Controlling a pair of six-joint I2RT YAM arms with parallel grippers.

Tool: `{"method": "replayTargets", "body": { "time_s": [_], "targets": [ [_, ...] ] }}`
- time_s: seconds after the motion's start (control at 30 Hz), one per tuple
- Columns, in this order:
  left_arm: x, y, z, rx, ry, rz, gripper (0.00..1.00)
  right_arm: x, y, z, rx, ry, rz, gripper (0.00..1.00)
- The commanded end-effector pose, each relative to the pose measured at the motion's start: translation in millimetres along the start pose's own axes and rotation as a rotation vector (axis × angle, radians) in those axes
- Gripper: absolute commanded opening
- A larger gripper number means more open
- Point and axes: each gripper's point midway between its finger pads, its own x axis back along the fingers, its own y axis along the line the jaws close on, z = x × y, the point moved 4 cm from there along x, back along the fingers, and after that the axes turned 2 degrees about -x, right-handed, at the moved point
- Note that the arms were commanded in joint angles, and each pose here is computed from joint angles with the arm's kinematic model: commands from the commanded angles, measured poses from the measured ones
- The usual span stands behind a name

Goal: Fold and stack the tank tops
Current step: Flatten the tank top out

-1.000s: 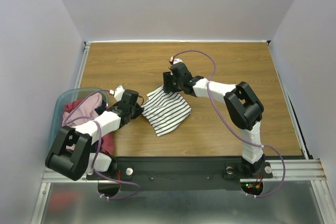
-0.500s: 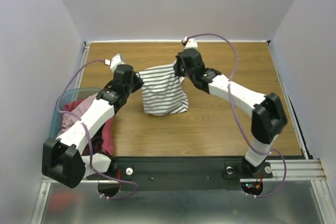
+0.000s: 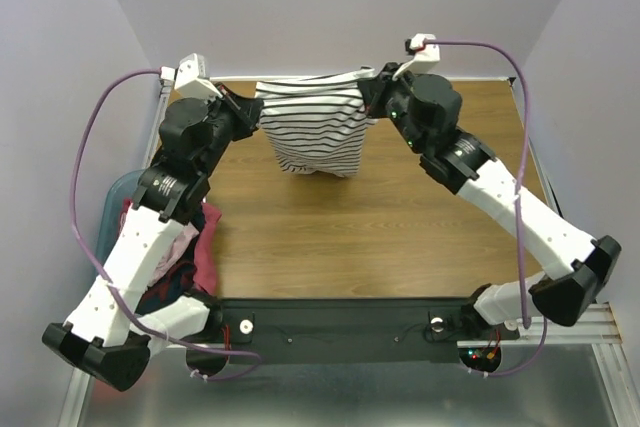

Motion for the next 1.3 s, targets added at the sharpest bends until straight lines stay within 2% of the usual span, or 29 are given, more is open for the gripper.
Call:
{"method": "replayTargets", "body": {
  "time_s": [0.0,0.17,0.3,0.4,0.5,0.63,0.8,0.83,0.9,1.07,1.17,1.27],
  "targets": [
    [40,-42,-49,-0.077,-0.144,0.221,0.0,38,10,-68,-0.005,-0.169,-0.068,0.01],
    [79,-81,-80,-0.102,-0.204,0.412,0.0,85,20,-118,-0.036,-0.277,-0.164,0.01],
    [96,-99,-106,-0.094,-0.265,0.477,0.0,114,25,-152,-0.049,-0.36,-0.209,0.01],
    [91,-106,-120,-0.072,-0.29,0.466,0.0,118,25,-169,-0.039,-0.401,-0.189,0.01],
    [63,-103,-116,-0.044,-0.264,0.408,0.0,85,20,-152,0.017,-0.349,-0.102,0.0],
    [19,-92,-91,-0.019,-0.18,0.325,0.0,57,2,-124,0.062,-0.297,0.035,0.01],
    [-2,-87,-69,-0.011,-0.109,0.317,0.0,34,-16,-110,0.127,-0.275,0.168,0.01],
    [-7,-86,-61,-0.001,-0.083,0.321,0.0,29,-23,-120,0.128,-0.296,0.192,0.01],
    [-10,-89,-53,0.0,-0.06,0.338,0.0,1,-40,-118,0.118,-0.28,0.206,0.01],
    [-13,-88,-35,-0.003,-0.035,0.301,0.0,-50,-38,-118,0.075,-0.252,0.101,0.01],
    [-18,-71,-24,0.024,-0.024,0.207,0.0,-81,-13,-111,0.064,-0.209,-0.038,0.01],
    [-18,-40,0,0.102,-0.009,0.053,0.0,-119,5,-83,0.016,-0.12,-0.157,0.01]
  ]
}}
